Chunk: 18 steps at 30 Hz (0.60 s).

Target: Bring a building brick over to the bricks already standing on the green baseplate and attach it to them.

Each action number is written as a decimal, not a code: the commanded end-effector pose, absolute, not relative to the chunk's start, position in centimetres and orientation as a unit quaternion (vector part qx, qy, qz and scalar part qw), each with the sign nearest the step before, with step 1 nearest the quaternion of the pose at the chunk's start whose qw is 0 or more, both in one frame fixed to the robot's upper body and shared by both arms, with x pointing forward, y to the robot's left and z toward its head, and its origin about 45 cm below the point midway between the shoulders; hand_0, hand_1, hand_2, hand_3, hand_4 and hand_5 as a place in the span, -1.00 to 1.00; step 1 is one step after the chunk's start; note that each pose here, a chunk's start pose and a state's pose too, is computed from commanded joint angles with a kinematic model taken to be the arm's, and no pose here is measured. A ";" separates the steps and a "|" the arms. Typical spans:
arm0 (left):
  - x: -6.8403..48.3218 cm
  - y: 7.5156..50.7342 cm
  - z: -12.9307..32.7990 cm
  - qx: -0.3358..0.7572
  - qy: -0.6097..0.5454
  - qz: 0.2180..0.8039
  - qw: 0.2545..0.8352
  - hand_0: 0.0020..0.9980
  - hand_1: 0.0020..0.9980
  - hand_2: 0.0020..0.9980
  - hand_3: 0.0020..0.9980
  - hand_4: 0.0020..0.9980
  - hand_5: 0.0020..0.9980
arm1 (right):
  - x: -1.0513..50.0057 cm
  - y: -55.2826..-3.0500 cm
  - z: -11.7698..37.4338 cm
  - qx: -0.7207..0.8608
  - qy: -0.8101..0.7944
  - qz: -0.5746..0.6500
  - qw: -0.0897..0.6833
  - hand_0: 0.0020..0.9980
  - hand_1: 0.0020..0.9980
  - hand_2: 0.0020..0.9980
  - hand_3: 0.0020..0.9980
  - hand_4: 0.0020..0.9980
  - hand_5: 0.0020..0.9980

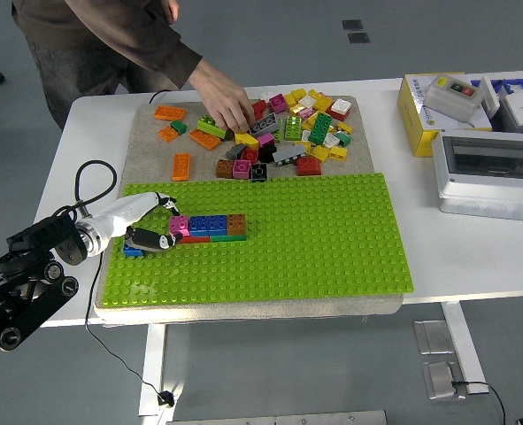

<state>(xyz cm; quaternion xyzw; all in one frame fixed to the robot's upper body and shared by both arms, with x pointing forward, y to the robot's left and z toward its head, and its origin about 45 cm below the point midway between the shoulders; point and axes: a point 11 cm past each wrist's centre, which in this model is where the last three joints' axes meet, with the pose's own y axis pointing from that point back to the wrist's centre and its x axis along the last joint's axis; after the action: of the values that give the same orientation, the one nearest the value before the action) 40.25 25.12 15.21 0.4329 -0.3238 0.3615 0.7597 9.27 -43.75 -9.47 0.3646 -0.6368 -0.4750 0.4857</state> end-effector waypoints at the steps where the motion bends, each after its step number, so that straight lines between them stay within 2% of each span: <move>1: 40.2 25.1 15.2 0.433 -0.324 0.361 0.760 1.00 0.92 0.85 0.27 0.36 -0.50 | 9.3 -43.8 -9.5 0.365 -0.637 -0.475 0.486 0.41 0.28 0.09 0.54 0.33 1.00; 2: 40.2 25.1 15.2 0.433 -0.324 0.361 0.760 1.00 0.92 0.86 0.48 0.41 -0.46 | 9.3 -43.8 -9.5 0.365 -0.637 -0.475 0.486 0.40 0.28 0.09 0.54 0.33 1.00; 18: 40.2 24.7 15.3 0.429 -0.327 0.358 0.762 1.00 0.93 0.87 0.56 0.48 -0.39 | 9.3 -43.8 -9.4 0.365 -0.637 -0.474 0.487 0.40 0.28 0.09 0.54 0.33 1.00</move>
<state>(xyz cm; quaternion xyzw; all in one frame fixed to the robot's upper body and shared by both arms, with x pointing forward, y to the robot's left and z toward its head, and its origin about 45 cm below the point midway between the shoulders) 40.20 24.74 15.30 0.4286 -0.3275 0.3577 0.7624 9.32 -43.79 -9.44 0.3650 -0.6367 -0.4740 0.4866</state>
